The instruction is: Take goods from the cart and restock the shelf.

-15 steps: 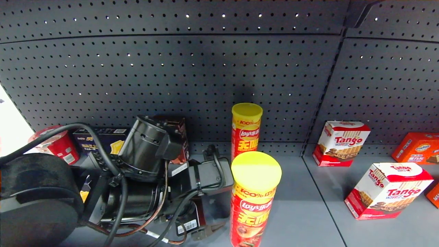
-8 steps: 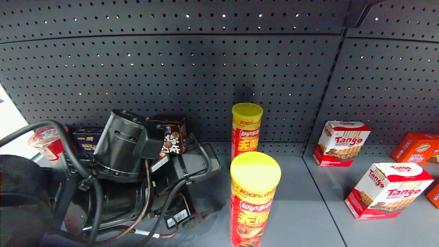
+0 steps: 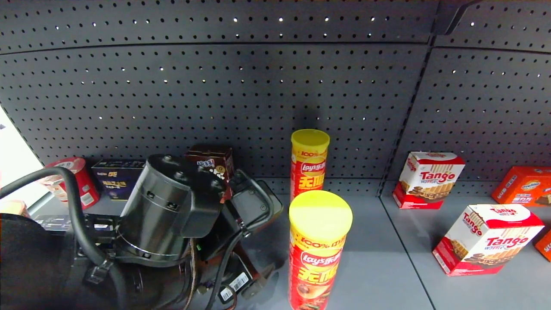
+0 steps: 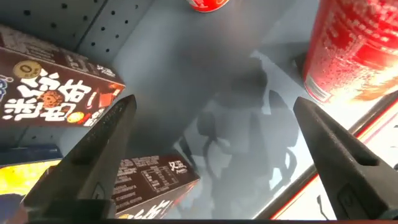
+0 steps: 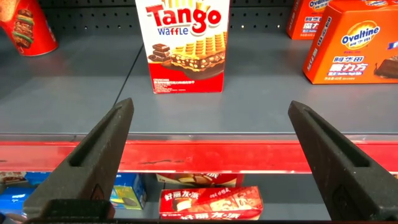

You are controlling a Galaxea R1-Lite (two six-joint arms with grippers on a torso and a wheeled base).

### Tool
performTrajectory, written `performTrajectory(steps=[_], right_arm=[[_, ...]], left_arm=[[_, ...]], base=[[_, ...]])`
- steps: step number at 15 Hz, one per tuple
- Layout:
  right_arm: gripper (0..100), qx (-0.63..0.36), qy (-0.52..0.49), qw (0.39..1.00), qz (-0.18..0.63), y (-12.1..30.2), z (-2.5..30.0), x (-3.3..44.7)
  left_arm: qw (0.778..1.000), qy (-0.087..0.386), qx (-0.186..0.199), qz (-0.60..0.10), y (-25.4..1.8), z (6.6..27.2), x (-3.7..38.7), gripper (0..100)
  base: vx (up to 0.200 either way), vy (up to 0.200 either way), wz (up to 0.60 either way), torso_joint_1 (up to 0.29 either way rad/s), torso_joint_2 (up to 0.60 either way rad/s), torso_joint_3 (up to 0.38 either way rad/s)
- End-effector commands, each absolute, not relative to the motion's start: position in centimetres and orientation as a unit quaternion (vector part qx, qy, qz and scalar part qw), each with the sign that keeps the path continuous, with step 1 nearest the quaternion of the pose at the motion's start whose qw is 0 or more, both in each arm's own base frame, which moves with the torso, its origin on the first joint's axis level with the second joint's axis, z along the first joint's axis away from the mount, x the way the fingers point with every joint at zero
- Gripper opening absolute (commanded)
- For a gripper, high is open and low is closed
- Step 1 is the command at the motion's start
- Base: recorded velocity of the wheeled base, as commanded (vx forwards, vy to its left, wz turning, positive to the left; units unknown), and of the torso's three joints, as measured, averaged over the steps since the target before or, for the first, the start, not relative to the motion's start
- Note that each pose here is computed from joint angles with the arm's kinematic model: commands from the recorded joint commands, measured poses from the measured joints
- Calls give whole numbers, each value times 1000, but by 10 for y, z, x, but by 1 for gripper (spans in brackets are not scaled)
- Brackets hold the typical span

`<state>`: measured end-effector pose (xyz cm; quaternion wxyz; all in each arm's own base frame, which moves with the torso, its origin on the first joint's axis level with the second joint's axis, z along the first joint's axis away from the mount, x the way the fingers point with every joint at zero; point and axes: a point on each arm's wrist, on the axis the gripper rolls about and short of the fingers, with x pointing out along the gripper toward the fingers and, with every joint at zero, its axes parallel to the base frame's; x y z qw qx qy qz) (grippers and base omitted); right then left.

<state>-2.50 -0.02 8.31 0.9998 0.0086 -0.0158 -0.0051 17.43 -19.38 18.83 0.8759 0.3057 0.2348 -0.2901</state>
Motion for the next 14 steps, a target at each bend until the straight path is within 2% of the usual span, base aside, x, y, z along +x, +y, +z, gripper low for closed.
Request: performTrajectory(steps=[1,3,6,11,14], right_arm=[[100,9,-15,1000,-5,0,83,-25],[100,9,-16,1000,-4,0,83,-25],[100,9,-15,1000,-5,0,83,-25],[100,9,-15,1000,-5,0,83,-25],[100,9,-15,1000,-5,0,83,-25]], left_arm=[[875,240,310,-283,-191,185,172,100],[875,243,314,-278,-188,182,170,100],[885,249,300,-253,-188,182,171,100],[882,250,302,-262,-192,180,167,100],[885,260,284,-261,-196,176,166,100]], base=[[0,0,0,0,0,0],[0,0,0,0,0,0],[0,0,0,0,0,0],[0,0,0,0,0,0],[0,0,0,0,0,0]])
